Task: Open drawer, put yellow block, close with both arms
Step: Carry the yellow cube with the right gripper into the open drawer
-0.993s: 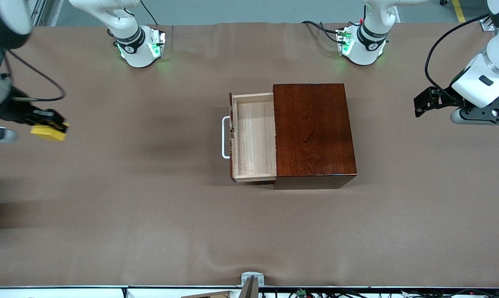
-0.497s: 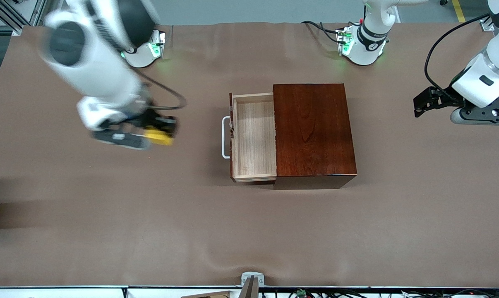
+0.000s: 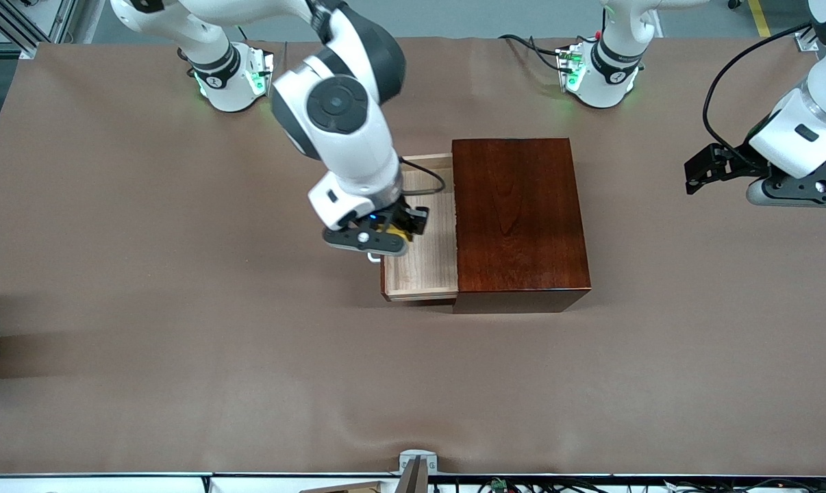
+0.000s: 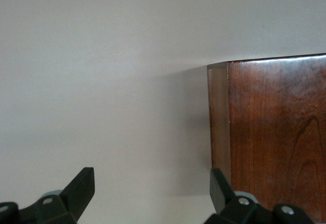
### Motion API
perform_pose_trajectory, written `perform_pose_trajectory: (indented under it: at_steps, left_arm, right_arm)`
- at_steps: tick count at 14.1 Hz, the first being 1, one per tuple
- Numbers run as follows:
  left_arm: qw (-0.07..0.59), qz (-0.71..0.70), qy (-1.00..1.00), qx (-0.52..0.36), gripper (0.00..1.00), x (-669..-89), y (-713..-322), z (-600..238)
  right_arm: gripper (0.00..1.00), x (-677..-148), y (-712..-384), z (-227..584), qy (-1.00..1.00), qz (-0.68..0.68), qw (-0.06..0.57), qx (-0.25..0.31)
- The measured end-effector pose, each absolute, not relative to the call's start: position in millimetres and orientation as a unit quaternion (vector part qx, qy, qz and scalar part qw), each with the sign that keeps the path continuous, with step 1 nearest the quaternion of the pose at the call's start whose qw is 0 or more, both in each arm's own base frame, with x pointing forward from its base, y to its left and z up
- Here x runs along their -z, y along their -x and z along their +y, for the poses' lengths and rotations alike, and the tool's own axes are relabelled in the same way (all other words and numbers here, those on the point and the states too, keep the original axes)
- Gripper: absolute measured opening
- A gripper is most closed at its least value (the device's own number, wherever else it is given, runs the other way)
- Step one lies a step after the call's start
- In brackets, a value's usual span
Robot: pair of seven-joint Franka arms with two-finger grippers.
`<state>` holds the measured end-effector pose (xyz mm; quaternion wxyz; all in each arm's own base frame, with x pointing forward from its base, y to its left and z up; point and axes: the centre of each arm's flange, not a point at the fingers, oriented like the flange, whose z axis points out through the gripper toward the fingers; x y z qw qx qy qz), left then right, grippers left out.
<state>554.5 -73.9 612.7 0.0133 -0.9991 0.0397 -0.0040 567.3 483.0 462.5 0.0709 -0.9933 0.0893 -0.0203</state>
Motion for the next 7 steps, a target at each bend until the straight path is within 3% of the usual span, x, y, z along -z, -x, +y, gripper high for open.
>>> perform_pose_trajectory:
  at_steps: [7]
  left_arm:
    - [0.013,0.039,0.999,0.004,1.00,-612.9,-554.7,-73.2]
  right_arm:
    - [0.56,-378.5,-585.0,494.7,0.997,0.047,0.060,0.019]
